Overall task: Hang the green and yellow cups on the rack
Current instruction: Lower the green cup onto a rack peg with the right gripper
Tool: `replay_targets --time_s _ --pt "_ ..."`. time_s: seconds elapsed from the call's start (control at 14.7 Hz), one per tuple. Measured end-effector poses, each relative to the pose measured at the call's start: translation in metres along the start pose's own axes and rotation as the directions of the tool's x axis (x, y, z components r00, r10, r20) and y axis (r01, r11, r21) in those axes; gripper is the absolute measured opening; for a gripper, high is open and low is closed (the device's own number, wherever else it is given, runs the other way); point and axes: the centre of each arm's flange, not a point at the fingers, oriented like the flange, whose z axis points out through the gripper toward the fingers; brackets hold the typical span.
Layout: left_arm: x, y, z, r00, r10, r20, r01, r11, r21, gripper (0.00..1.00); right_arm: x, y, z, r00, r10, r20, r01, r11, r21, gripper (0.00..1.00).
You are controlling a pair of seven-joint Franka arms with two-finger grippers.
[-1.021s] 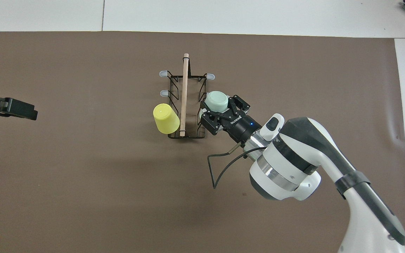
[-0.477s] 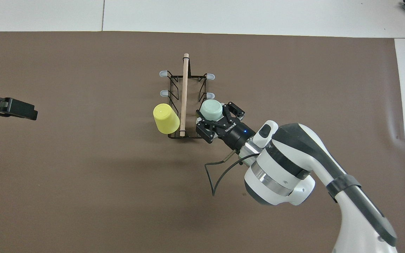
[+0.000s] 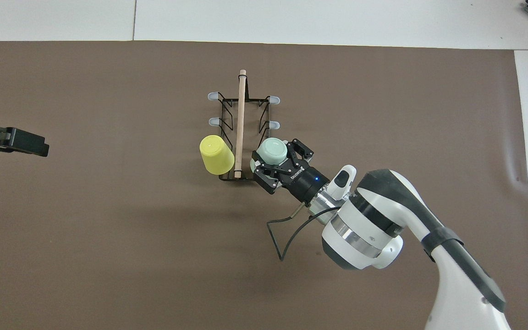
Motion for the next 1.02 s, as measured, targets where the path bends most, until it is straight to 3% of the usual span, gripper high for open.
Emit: replay_targets --time_s 0.2,0.54,0.75,1.02 --pt "0.000 0.000 0.000 1.000 0.000 0.000 0.000 1.000 0.000 1.00 -0.037 0.014 0.013 0.999 -0.036 -0.032 0.037 0.999 0.038 0.63" --pt "0.000 0.000 0.000 1.000 0.000 0.000 0.000 1.000 0.000 1.00 -0.037 0.018 0.013 0.998 -0.046 -0.035 0.048 0.998 0.031 0.60" --pt "0.000 0.000 0.000 1.000 0.000 0.000 0.000 1.000 0.000 1.00 -0.037 0.018 0.012 0.998 -0.048 -0.029 0.049 0.998 0.026 0.64" --pt "0.000 0.000 0.000 1.000 0.000 0.000 0.000 1.000 0.000 1.00 -0.049 0.024 0.008 0.998 -0.045 0.046 0.046 0.999 -0.022 1.00"
